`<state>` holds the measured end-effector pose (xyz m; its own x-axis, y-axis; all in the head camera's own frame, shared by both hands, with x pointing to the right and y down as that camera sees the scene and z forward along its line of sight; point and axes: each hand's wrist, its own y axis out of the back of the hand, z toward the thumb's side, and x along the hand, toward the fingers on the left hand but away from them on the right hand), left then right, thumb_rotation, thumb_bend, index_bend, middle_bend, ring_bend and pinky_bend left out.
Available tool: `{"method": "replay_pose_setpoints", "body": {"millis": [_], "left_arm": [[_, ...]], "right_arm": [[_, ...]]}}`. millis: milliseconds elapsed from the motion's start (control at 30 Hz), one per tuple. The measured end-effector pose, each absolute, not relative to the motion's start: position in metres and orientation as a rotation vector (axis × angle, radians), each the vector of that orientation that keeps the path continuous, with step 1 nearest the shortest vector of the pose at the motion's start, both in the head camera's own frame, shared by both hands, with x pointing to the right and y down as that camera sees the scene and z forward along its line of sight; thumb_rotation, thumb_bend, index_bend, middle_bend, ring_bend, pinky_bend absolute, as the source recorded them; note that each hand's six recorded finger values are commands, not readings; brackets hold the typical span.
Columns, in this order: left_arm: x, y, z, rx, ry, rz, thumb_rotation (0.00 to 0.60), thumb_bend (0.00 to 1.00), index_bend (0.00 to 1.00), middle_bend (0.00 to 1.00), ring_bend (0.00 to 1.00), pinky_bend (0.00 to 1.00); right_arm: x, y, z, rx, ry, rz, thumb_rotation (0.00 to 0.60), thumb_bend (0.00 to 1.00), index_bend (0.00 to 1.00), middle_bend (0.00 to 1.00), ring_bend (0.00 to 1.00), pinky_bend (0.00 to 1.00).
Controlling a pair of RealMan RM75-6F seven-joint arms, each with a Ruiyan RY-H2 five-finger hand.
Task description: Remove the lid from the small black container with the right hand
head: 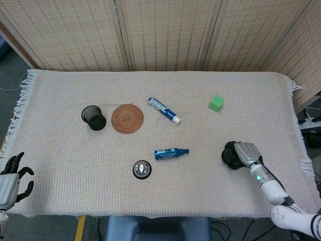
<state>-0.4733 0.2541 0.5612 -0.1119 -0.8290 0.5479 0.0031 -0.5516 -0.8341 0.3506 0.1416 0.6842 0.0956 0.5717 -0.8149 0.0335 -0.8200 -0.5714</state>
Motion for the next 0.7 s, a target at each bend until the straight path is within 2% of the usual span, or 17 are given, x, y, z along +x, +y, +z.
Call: {"method": "replay_pose_setpoints", "body": {"millis": [233,367,467,567,700], "left_arm": [[-0.474,0.254,0.561,-1.543,0.929,-1.733,0.600,0.42,0.45,0.00,0.02,0.40],[-0.474,0.254,0.561,-1.542,0.930,-1.733,0.600,0.42,0.45,0.00,0.02,0.40],[-0.475,0.254,0.560,-1.543,0.932,-1.732,0.600,0.42,0.45,0.00,0.02,0.40],[-0.475,0.254,0.560,-1.544,0.933,-1.730,0.600,0.42,0.45,0.00,0.02,0.40],[-0.475,0.253,0.559,-1.542,0.939,-1.730,0.600,0.42,0.45,0.00,0.02,0.40]], "right_arm": [[0.346,0.138,0.692,-1.955,-0.600,1.764,0.600,0.21,0.65,0.59,0.74,0.89],[0.344,0.137,0.699,-1.962,-0.580,1.772,0.600,0.21,0.62,0.58,0.68,0.85],[0.341,0.139,0.703,-1.984,-0.564,1.773,0.600,0.21,0.60,0.45,0.49,0.77],[0.339,0.140,0.704,-1.994,-0.554,1.760,0.600,0.21,0.58,0.33,0.31,0.72],[0.338,0.141,0.704,-2.002,-0.545,1.741,0.600,0.21,0.55,0.23,0.17,0.63]]}}
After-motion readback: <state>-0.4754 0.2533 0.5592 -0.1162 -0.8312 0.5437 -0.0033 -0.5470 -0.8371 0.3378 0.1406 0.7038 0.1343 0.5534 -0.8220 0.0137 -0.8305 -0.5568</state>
